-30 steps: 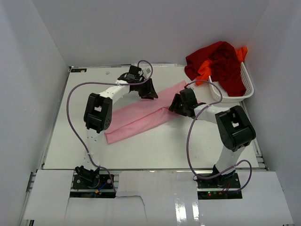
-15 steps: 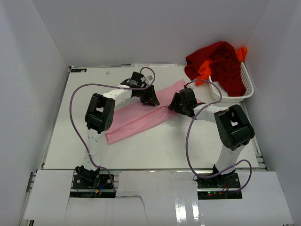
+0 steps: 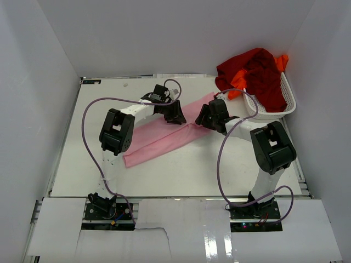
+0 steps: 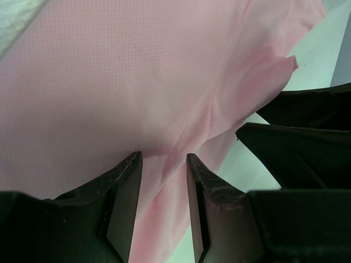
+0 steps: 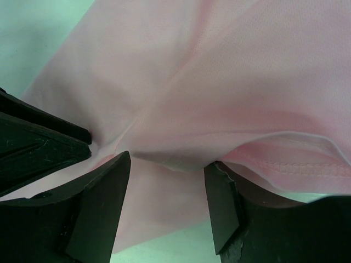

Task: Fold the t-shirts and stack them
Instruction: Fold the other side of the tshirt into a rectangle

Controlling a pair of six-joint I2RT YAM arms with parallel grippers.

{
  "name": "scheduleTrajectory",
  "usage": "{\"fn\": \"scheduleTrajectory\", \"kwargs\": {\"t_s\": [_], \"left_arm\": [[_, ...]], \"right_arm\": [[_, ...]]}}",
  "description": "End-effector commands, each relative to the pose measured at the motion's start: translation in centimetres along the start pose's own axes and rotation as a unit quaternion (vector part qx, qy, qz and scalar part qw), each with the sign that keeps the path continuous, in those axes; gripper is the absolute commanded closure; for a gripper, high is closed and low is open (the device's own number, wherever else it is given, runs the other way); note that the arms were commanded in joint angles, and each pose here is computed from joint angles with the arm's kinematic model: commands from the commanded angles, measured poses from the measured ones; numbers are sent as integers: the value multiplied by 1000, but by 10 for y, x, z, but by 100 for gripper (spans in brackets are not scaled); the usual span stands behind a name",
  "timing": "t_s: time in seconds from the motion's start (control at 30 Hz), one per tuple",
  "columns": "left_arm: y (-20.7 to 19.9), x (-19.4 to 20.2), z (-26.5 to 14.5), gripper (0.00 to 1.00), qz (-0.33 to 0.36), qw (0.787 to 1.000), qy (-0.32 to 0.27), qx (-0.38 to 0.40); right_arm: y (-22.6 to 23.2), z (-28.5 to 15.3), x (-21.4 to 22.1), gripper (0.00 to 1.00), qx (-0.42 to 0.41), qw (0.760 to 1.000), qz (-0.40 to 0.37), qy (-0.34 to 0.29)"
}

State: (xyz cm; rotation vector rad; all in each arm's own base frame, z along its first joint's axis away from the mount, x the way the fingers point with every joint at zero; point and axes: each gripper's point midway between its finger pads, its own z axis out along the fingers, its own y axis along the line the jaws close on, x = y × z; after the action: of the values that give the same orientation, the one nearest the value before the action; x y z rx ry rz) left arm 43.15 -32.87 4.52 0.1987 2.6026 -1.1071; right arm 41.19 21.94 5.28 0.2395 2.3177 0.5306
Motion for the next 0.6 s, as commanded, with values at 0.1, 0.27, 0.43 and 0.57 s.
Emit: {"fn": "scheduleTrajectory", "kwargs": {"t_s": [0.1,0.27,0.43,0.57], "left_arm": [[-25,-6,-16,51,22,999,-14,20],[-23,-5,-17,51,26,999,-14,15],[-22,-4,-16,51,24,1000,-13,14],[-20,-4,-15,51,24,1000,-13,11]], "right_arm": [[13,12,-13,44,-25,999,-1,-20],[22,15,-13,67,-44,999,11,-15],[31,4,-18,62,-54,998,37,-9],[31,-5,-22,52,-46,997,68,1]]}}
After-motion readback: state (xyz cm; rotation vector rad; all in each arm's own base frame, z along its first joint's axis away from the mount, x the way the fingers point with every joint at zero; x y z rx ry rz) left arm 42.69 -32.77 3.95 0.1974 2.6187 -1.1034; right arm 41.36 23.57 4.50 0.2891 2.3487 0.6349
